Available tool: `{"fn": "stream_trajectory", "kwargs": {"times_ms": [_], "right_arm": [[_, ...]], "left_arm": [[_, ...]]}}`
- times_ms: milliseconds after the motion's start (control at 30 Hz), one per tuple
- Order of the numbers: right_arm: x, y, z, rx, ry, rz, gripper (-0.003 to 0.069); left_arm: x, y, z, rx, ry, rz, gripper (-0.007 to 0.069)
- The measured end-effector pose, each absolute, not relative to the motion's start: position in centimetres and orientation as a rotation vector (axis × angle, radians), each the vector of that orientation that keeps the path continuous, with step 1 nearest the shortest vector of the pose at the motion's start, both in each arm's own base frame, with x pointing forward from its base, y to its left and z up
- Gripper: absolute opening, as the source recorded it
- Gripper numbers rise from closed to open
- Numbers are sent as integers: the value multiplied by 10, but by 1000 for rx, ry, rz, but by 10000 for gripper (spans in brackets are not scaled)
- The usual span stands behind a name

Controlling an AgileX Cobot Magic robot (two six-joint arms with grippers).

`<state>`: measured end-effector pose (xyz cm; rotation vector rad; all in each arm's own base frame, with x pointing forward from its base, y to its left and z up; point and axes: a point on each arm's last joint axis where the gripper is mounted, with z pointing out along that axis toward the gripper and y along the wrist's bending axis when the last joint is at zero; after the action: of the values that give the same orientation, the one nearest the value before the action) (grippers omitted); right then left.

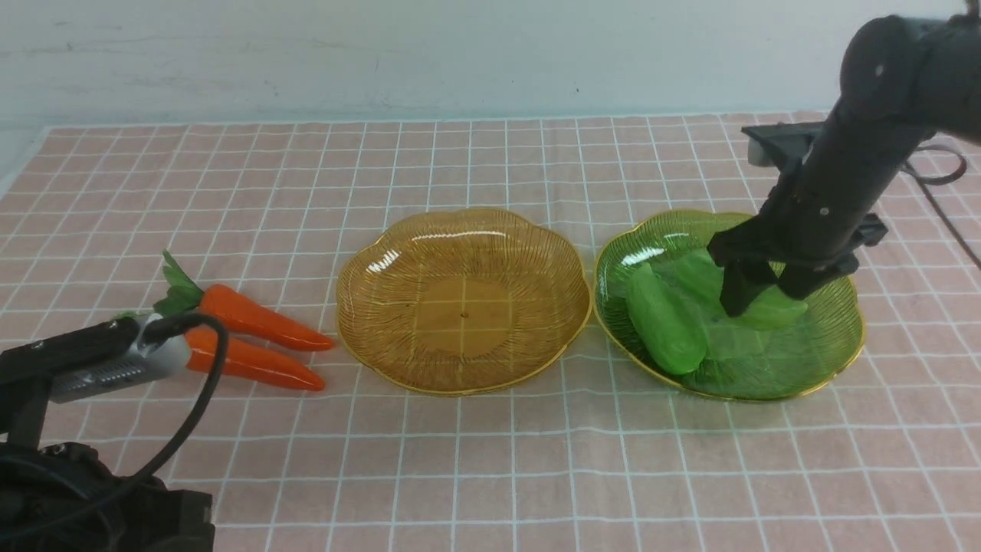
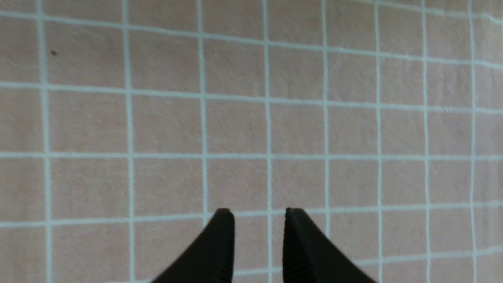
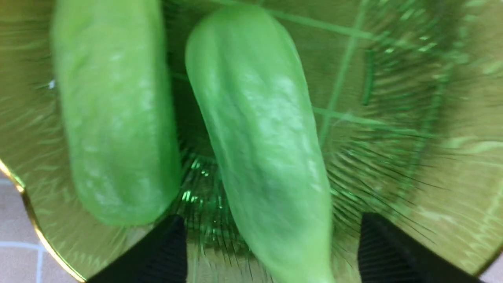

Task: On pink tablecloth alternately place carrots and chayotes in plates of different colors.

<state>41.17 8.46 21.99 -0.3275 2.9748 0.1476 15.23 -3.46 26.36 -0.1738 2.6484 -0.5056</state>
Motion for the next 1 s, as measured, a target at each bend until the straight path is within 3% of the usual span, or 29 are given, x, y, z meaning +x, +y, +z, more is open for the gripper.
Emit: {"fn": "stream_trajectory", "kwargs": {"times_ms": [133,333,533,1000], "right_arm": [[404,83,234,-262,2957,151,576],[369,82,273,-220,2897,247,584],[352,80,276,-233,2908,272,584],[352,81,275,-232,2912,287,584]], "left_arm": [[164,-27,265,-285,2548,-419,295],[204,-24,241,-624,2510,-447,435],[273,-23,215,-1021,2382,-503,442],[351,-23,182,-1169,2378,-501,442]]}}
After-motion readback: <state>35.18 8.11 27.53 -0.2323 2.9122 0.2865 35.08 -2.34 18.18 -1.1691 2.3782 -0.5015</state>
